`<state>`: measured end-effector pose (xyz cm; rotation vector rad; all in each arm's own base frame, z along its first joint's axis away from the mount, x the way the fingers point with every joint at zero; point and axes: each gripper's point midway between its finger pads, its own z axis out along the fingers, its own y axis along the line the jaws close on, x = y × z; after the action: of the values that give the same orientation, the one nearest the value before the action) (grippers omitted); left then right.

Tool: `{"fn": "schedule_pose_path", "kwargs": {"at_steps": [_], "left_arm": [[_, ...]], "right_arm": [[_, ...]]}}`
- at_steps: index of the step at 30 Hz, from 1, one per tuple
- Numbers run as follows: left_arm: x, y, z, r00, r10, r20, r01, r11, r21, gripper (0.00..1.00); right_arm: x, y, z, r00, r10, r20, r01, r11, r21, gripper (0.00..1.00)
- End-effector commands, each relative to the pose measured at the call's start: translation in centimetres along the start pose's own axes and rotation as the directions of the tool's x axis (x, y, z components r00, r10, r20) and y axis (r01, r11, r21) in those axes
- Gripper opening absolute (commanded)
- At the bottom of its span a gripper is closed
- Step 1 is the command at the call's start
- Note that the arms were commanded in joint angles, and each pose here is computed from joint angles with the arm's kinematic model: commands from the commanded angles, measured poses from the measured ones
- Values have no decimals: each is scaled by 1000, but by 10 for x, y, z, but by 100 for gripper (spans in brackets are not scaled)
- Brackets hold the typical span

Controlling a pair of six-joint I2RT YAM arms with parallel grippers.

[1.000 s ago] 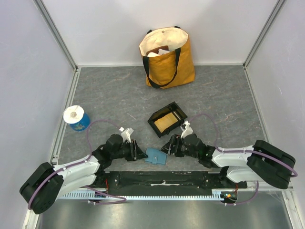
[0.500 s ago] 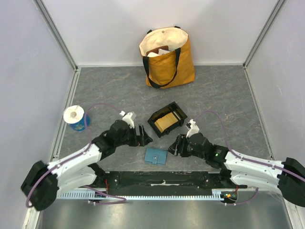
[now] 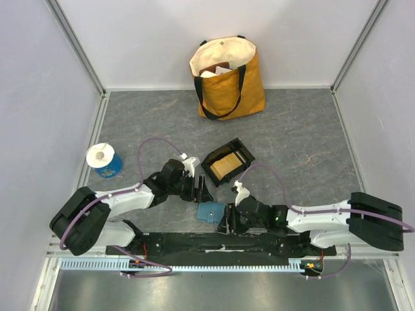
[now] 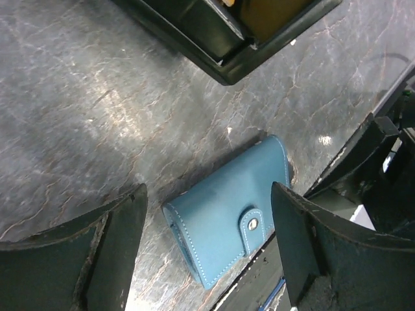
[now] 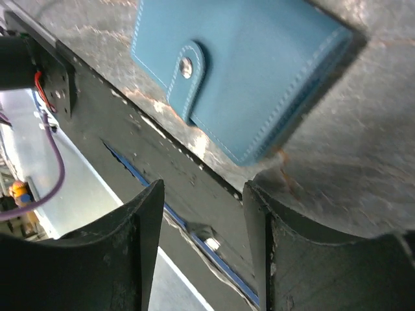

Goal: Put the credit cards into the card holder
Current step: Move the card holder to the center of the board.

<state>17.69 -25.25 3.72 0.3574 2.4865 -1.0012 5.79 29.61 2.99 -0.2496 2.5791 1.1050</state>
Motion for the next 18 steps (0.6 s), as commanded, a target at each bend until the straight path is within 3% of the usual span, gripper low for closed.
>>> {"fn": "schedule_pose_path", "kwargs": {"at_steps": [1, 11, 15, 18], "left_arm": [[20, -7, 3, 997, 44, -61, -37, 993, 108, 82], [55, -1, -5, 993, -11, -115, 26, 990, 136, 66], [52, -6, -5, 995, -14, -103, 31, 986, 164, 62], [47, -9, -2, 995, -12, -99, 29, 985, 172, 66]], "right_arm": [[-25, 18, 18, 992, 57, 115, -52, 998, -39, 59], [-60, -13, 17, 953, 141, 268, -152, 988, 22, 55], [-62, -20, 15, 963, 101, 251, -114, 993, 38, 57], [-55, -31, 13, 976, 57, 208, -78, 992, 94, 60]]}}
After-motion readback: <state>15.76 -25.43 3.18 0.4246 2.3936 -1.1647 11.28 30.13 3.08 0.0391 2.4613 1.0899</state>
